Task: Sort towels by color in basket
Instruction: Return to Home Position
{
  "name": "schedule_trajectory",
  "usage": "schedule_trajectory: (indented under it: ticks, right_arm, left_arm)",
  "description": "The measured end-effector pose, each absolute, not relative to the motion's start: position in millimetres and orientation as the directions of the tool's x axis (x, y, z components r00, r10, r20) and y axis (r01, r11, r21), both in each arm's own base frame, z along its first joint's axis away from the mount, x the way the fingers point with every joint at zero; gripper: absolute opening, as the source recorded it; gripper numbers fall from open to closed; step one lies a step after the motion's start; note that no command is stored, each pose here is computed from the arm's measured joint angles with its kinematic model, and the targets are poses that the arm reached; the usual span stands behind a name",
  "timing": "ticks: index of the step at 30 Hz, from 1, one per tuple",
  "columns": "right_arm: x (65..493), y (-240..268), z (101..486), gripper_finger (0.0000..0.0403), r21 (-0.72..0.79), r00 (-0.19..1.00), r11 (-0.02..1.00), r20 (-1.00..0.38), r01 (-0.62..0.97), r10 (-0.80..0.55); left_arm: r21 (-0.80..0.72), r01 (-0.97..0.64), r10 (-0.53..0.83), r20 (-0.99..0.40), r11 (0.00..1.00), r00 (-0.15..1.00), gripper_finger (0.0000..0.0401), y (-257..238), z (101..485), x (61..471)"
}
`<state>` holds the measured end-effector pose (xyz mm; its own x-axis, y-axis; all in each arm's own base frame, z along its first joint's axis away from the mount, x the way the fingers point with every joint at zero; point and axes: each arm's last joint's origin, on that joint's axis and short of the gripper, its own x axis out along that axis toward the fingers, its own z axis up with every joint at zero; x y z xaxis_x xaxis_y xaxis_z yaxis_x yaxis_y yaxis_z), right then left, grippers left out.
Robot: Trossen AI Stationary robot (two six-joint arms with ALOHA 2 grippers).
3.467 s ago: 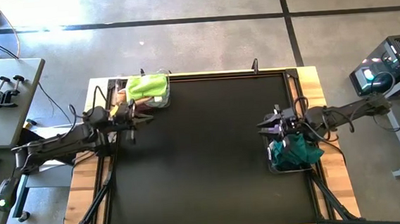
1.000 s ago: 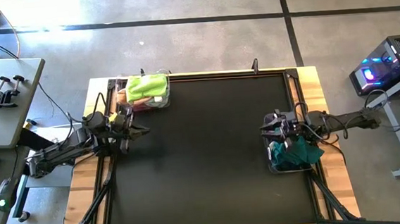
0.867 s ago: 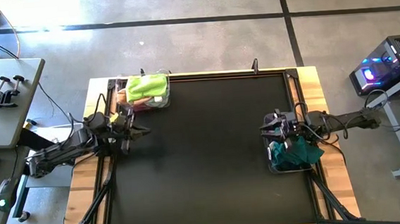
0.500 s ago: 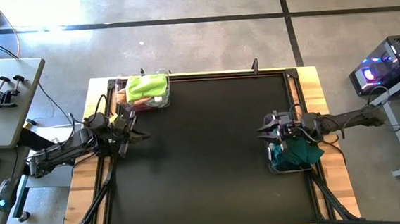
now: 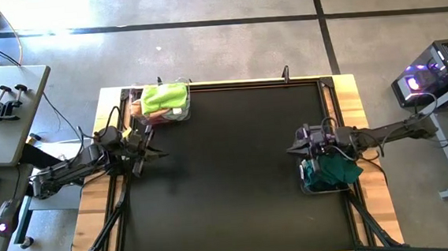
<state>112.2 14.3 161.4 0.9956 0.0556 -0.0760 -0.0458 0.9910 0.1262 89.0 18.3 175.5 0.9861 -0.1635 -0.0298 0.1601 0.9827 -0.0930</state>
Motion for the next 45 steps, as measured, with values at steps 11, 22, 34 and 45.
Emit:
schedule_trajectory:
  ticks: [11,22,34,45]
  right_arm:
    - [104.9,12.4,167.4,0.0001,0.129,1.000,0.991,-0.005,-0.028,0.029]
    - [104.4,12.2,167.3,0.0001,0.146,1.000,0.989,-0.005,-0.026,0.027]
    - [104.2,12.4,161.8,0.0000,0.177,0.998,0.984,-0.061,-0.021,0.032]
    - [104.3,11.9,162.2,0.0000,0.146,0.998,0.989,-0.056,-0.007,0.015]
  left_arm:
    - [-0.109,-0.081,0.077,-0.038,0.991,0.996,0.0000,21.8,174.4,90.7]
    - [-0.094,-0.022,0.024,0.021,0.995,0.999,0.0000,3.6,168.5,97.1]
    - [-0.042,-0.022,0.023,0.011,0.999,1.000,0.0000,-0.9,167.8,97.8]
    - [-0.044,-0.097,0.093,-0.072,0.994,0.993,0.0000,5.3,161.1,102.8]
